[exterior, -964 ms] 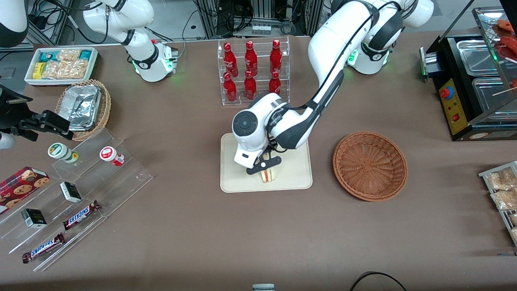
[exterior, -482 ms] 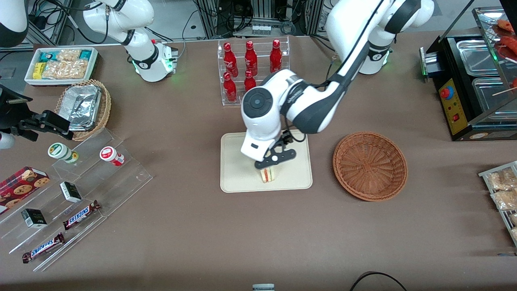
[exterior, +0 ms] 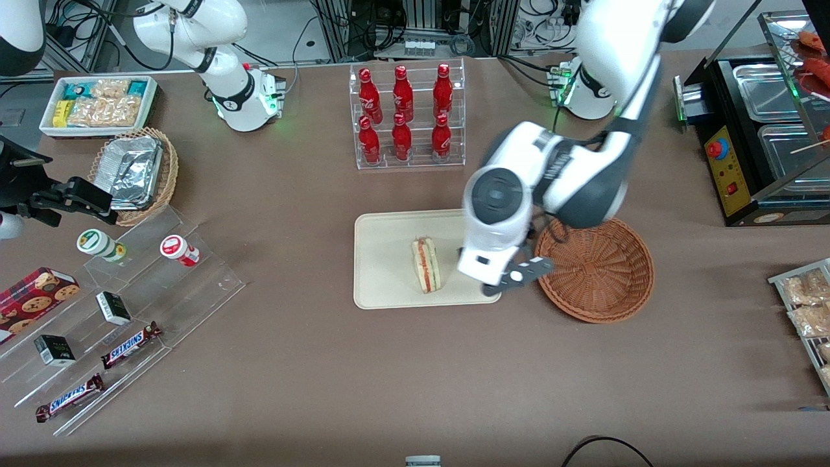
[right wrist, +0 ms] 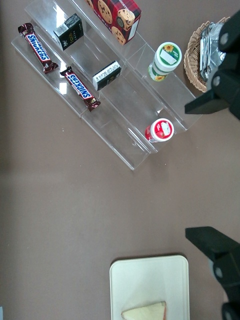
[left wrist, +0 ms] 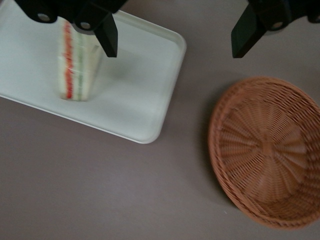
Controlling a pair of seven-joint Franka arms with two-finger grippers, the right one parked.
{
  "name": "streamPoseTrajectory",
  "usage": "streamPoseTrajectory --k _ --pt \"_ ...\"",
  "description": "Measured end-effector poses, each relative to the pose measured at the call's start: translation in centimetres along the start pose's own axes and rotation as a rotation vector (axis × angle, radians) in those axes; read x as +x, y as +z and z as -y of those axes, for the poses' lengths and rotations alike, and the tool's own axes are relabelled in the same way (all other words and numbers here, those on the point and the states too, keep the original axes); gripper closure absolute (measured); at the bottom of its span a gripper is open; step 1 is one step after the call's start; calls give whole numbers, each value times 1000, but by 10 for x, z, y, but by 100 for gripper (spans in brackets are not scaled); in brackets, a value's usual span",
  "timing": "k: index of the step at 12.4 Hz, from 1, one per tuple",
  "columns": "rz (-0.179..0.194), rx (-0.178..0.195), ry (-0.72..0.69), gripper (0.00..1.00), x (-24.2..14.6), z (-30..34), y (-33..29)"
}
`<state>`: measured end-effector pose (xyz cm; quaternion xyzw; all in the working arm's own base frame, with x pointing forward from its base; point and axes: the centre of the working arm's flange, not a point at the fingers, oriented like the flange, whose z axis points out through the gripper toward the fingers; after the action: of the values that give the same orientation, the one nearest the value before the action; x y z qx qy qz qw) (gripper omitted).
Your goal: Place sandwich from basket to tray
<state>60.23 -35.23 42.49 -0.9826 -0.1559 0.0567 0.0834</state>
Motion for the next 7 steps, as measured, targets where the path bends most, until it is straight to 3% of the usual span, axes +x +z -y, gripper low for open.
streamPoseTrajectory --k 3,7 --pt "38 -19 72 0 40 94 -15" --pt "78 -39 146 0 57 182 -20"
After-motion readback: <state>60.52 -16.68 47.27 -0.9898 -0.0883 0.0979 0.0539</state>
